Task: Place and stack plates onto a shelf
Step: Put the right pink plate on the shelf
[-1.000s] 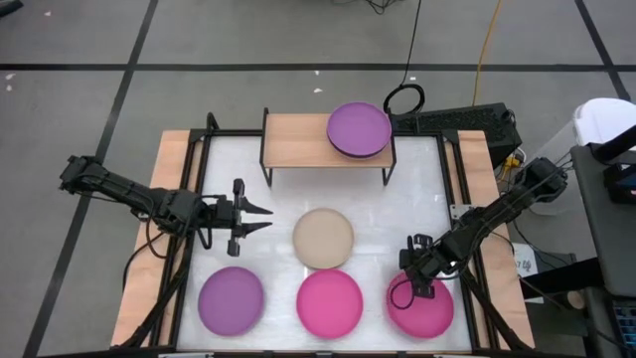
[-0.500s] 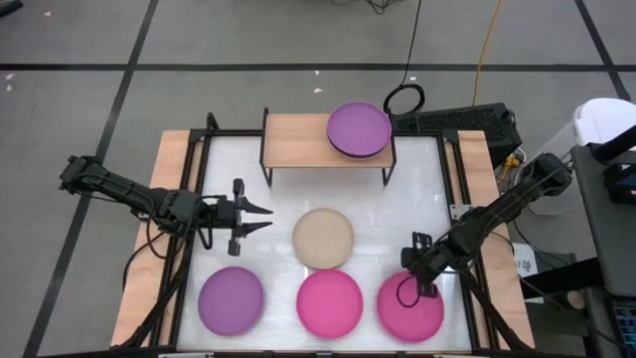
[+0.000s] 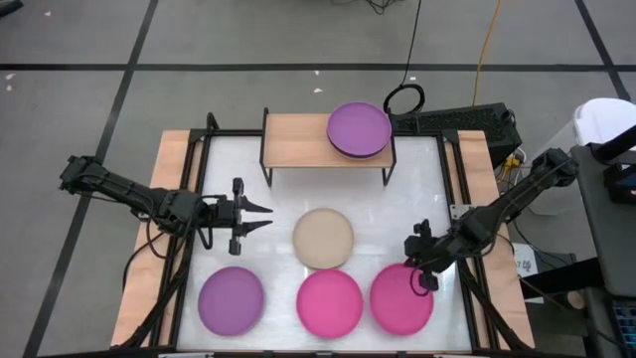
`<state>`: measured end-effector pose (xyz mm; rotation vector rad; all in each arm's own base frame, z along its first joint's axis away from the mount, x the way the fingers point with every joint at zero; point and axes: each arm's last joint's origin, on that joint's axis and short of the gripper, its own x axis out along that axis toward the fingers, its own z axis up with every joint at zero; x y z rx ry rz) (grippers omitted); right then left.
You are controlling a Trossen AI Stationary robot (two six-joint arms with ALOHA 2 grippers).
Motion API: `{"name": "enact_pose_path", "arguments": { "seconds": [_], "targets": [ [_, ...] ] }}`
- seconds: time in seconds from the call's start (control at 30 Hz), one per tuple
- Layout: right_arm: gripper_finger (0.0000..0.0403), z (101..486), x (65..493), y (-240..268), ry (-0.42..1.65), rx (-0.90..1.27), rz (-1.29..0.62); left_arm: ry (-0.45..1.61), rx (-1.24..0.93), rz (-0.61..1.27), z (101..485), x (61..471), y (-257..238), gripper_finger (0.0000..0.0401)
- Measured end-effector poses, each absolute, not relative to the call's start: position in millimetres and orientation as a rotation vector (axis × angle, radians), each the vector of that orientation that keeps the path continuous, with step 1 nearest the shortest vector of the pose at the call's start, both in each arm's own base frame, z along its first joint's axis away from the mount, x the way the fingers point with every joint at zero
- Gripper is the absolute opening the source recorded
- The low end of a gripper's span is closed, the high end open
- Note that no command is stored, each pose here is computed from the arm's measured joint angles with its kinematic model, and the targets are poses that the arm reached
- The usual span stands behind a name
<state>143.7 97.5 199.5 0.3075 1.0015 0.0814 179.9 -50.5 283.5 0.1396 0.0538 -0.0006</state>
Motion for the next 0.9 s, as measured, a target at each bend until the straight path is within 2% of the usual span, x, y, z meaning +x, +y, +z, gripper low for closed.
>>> {"name": "enact_pose_path", "arguments": {
  "seconds": [0.3, 0.67, 0.9],
  "targets": [
    [0.0001, 233, 150, 88, 0.597, 0.226, 0.035, 0.054, 0.145, 0.015, 283, 180, -50, 0.0122],
    [0.0, 297, 179, 61, -0.08, 0.072, -0.281, 0.056, 0.149, 0.052, 284, 180, -49, 0.0122],
    [0.0, 313, 191, 28, -0.25, 0.01, -0.477, 0.057, 0.154, 0.054, 283, 180, -48, 0.0122]
  ]
}}
